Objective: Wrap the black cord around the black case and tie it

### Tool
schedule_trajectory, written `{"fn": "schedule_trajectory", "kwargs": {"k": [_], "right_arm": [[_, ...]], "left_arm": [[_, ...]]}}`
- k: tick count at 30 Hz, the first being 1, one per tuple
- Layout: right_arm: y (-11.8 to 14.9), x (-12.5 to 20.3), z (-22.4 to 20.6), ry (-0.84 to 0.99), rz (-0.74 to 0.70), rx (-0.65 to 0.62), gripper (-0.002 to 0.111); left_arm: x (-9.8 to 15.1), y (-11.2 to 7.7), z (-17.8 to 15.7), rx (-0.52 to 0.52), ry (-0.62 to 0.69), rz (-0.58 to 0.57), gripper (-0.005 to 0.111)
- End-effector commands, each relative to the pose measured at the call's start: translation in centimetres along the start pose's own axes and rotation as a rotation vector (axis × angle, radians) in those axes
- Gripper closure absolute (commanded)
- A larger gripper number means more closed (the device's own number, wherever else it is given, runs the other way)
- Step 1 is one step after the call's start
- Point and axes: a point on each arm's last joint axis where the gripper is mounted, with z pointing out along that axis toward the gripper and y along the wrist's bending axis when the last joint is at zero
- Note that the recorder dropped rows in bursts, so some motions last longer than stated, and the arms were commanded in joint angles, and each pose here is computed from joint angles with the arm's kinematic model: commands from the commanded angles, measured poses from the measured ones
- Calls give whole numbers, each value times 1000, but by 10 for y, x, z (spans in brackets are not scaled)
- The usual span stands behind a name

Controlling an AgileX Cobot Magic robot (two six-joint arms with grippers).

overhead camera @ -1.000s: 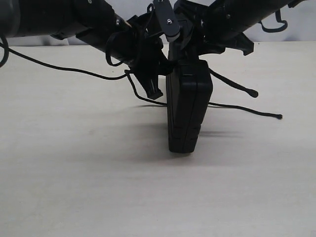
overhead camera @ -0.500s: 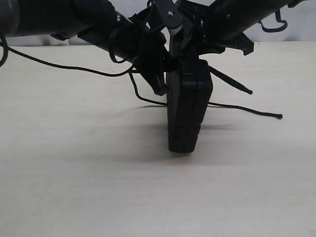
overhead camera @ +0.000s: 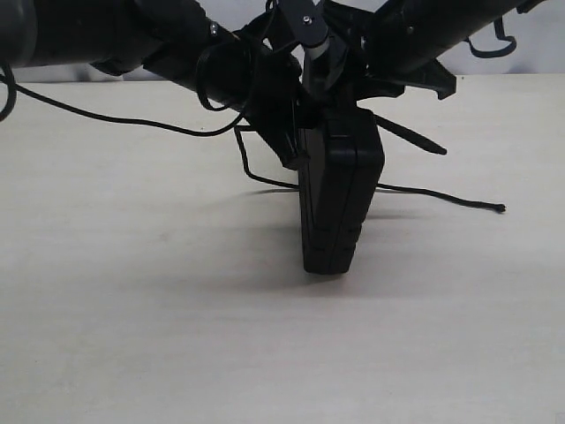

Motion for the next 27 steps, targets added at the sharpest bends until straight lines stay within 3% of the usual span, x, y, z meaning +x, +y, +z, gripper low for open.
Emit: {"fn": "schedule_trajectory", "kwargs": {"k": [1, 8, 14, 17, 19, 20, 22, 24, 27], "right_arm": [[4, 8, 7, 61, -1, -20, 104], [5, 7, 7, 58, 3, -24, 104], [4, 8, 7, 59, 0, -21, 104], [4, 8, 7, 62, 0, -20, 104], [4, 8, 7, 64, 0, -19, 104], [4, 8, 7, 64, 0, -19, 104], [4, 8, 7, 66, 0, -19, 104], [4, 8, 7, 66, 0, -19, 104], [4, 8, 7, 68, 0, -19, 104]], "left_arm": [[-11, -5, -1, 13, -49, -7, 107], [-16, -23, 1, 127, -61, 88, 107], [-21, -18, 3, 52, -89, 57, 107], [-18, -18, 2, 63, -71, 33, 105], [-11, -13, -1, 74, -32, 37, 90], [-5, -7, -4, 67, 1, 1, 70], [-1, -2, -9, 71, 14, -19, 51], [-2, 1, -20, 76, 18, -5, 40], [-4, 1, -35, 81, 55, 80, 39]]}}
